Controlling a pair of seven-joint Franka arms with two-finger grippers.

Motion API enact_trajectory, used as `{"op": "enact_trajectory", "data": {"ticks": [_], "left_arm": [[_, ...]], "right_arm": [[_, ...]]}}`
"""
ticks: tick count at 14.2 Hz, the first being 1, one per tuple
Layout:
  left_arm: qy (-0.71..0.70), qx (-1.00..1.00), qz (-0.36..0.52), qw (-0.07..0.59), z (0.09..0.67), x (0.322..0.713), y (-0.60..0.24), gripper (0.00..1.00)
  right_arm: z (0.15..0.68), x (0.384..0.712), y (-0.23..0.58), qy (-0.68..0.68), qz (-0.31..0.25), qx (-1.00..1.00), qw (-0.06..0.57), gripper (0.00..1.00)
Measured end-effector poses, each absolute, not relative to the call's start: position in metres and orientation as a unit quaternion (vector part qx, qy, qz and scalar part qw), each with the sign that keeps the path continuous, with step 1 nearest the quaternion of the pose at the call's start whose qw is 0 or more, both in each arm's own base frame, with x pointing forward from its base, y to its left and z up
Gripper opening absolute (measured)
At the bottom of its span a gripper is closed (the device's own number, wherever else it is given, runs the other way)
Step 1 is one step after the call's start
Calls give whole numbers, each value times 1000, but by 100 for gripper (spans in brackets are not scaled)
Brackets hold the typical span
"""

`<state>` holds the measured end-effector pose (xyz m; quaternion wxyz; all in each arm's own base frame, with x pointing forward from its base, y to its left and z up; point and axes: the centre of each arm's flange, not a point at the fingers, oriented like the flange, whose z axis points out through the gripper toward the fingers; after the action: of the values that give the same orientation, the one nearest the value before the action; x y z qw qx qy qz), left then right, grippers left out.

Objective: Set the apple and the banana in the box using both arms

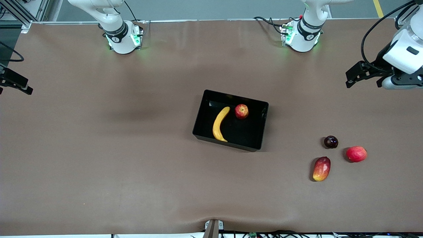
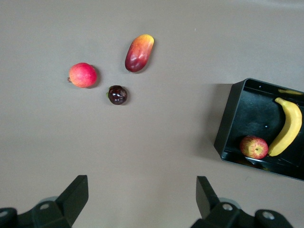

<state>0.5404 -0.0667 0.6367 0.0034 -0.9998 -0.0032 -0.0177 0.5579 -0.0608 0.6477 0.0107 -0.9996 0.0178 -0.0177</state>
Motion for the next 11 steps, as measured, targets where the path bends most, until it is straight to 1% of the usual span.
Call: {"op": "enact_trajectory", "data": {"ticks": [11], "left_arm": [[-5, -1000, -19, 3, 639, 540, -63, 100]], "right_arm": [[648, 558, -61, 18, -18, -1000, 11, 100]]}}
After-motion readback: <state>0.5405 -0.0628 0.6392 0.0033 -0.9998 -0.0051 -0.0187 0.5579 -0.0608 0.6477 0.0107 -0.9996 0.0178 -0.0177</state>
